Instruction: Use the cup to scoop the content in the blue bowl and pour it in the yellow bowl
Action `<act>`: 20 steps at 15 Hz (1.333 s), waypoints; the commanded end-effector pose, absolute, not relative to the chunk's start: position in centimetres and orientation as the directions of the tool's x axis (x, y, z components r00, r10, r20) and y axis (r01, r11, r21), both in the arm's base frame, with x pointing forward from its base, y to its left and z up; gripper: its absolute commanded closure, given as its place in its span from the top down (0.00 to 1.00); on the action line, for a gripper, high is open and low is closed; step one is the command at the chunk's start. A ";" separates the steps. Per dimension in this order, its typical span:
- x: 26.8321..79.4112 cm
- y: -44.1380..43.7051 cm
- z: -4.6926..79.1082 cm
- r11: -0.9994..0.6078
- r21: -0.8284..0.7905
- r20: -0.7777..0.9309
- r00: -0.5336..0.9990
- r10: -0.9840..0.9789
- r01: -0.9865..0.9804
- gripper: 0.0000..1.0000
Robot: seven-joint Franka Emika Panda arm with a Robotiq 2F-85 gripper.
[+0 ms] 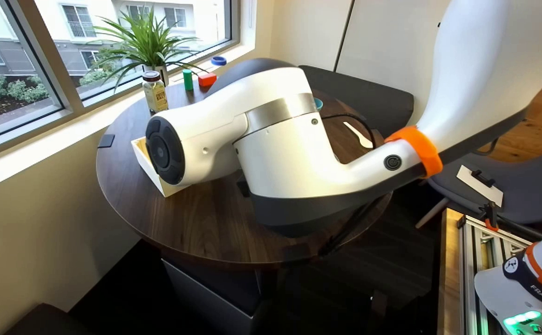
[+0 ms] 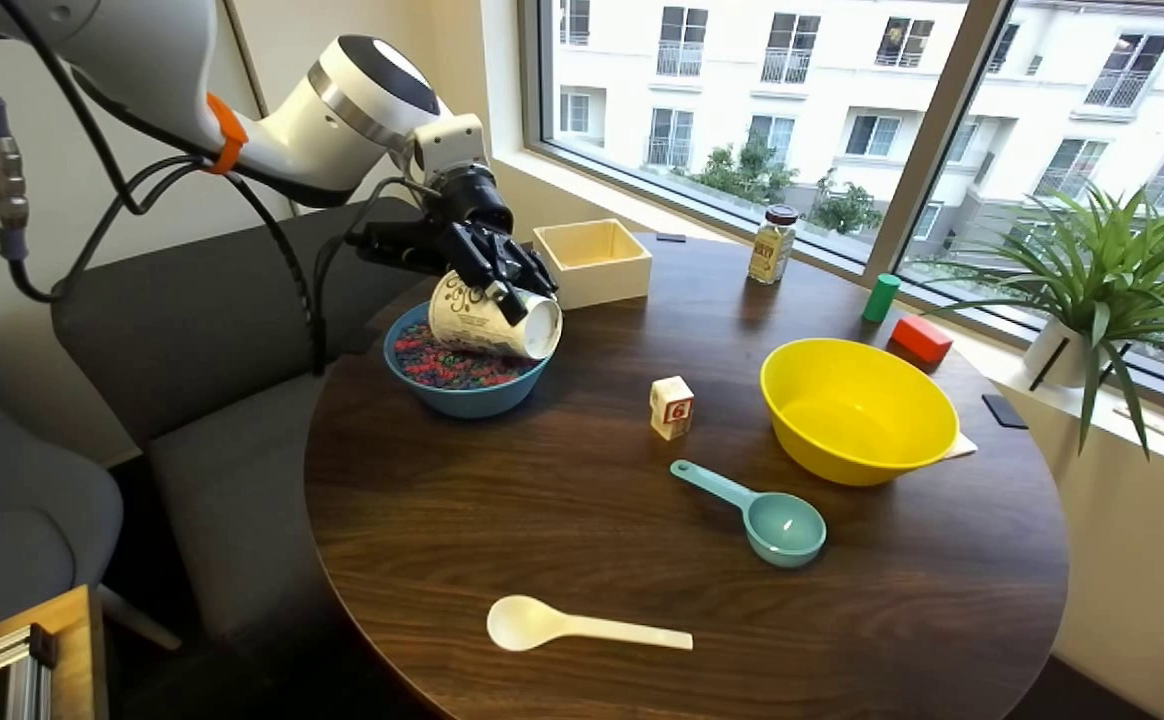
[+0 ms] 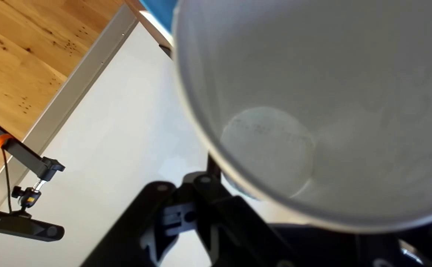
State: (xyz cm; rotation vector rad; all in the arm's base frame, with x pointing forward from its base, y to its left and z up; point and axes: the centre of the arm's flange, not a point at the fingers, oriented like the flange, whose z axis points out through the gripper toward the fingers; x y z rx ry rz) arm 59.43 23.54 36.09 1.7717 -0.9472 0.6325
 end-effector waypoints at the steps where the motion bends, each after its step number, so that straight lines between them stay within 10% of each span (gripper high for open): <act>1: 60.1 25.0 34.9 -0.224 0.521 0.755 0.567 -0.330 -0.824 0.38; 20: 60.8 23.7 36.8 -0.314 0.484 0.643 0.575 -0.506 -0.817 0.38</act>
